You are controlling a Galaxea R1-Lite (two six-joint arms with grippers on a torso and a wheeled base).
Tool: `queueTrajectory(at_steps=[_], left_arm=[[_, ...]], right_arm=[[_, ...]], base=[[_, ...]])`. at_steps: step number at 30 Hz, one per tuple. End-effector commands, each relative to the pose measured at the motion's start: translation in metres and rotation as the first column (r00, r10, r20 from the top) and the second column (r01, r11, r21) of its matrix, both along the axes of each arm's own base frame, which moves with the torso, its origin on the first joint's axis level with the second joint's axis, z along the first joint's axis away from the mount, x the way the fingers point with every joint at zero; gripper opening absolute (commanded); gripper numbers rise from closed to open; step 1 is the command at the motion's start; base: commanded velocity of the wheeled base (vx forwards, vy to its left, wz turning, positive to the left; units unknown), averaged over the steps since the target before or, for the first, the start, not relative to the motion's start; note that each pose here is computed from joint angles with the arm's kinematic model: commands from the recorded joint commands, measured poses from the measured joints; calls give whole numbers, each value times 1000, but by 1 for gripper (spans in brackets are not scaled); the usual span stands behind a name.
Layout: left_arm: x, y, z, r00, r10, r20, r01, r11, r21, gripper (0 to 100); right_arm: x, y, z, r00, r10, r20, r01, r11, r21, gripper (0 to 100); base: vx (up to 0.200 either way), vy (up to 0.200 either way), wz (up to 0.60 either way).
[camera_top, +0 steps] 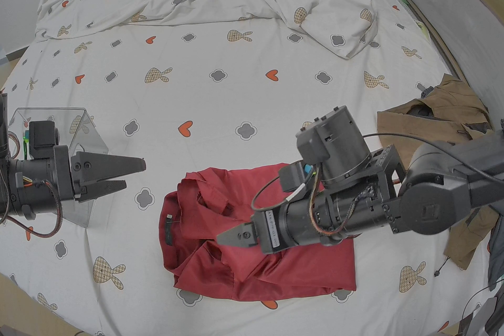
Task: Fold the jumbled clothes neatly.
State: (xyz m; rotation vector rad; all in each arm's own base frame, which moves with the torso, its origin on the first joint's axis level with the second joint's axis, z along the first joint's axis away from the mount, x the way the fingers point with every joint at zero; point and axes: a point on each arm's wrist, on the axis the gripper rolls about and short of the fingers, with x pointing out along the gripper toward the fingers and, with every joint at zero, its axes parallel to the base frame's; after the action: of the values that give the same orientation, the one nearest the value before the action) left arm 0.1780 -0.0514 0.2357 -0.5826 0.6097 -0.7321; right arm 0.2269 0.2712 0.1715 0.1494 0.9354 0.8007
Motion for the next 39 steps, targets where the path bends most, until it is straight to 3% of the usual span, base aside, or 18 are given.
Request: queueTrajectory(at_steps=[1, 9, 18, 19, 22, 23, 25, 29, 33, 37, 39], left_arm=[[0, 0, 0, 1000, 0, -1, 0, 1000, 0, 100], [2, -1, -2, 1000, 0, -10, 0, 1000, 2, 100], [9, -2, -8, 999, -2, -37, 2, 1000, 8, 100], [11, -3, -10, 999, -3, -50, 4, 1000, 11, 100], [14, -6, -13, 998, -18, -61, 19, 1000, 16, 100], [15, -11, -15, 997, -43, -60, 45, 999, 29, 100], [16, -14, -19, 996, -62, -57, 65, 997, 48, 100], [27, -25, -40, 991, -98, -91, 109, 986, 128, 100], [35, -29, -57, 988, -98, -123, 120, 975, 187, 100], [27, -23, -76, 986, -108, -125, 139, 952, 274, 100], [27, -23, -76, 986, -108, -125, 139, 952, 274, 100]], right_arm=[[-25, 20, 13, 994, 107, -34, -104, 992, 77, 100], [-48, 53, 35, 977, 214, 7, -213, 967, 142, 100], [-51, 41, 34, 982, 186, -18, -182, 973, 141, 100], [-50, 21, 54, 987, 157, 14, -157, 971, 181, 100], [-48, -7, 70, 993, 106, 44, -113, 971, 211, 100], [-46, -28, 78, 996, 62, 57, -73, 971, 228, 100], [-42, -47, 80, 998, 11, 65, -26, 973, 231, 100], [-21, -105, 56, 982, -187, 17, 181, 969, 171, 100], [-18, -128, 41, 966, -259, -14, 258, 956, 139, 100], [-15, -141, 26, 956, -293, -2, 289, 942, 170, 100], [-15, -141, 26, 956, -293, -2, 289, 942, 170, 100]], base=[[0, 0, 0], [0, 0, 0], [0, 0, 0], [0, 0, 0], [0, 0, 0], [0, 0, 0], [0, 0, 0], [0, 0, 0], [0, 0, 0], [0, 0, 0], [0, 0, 0]])
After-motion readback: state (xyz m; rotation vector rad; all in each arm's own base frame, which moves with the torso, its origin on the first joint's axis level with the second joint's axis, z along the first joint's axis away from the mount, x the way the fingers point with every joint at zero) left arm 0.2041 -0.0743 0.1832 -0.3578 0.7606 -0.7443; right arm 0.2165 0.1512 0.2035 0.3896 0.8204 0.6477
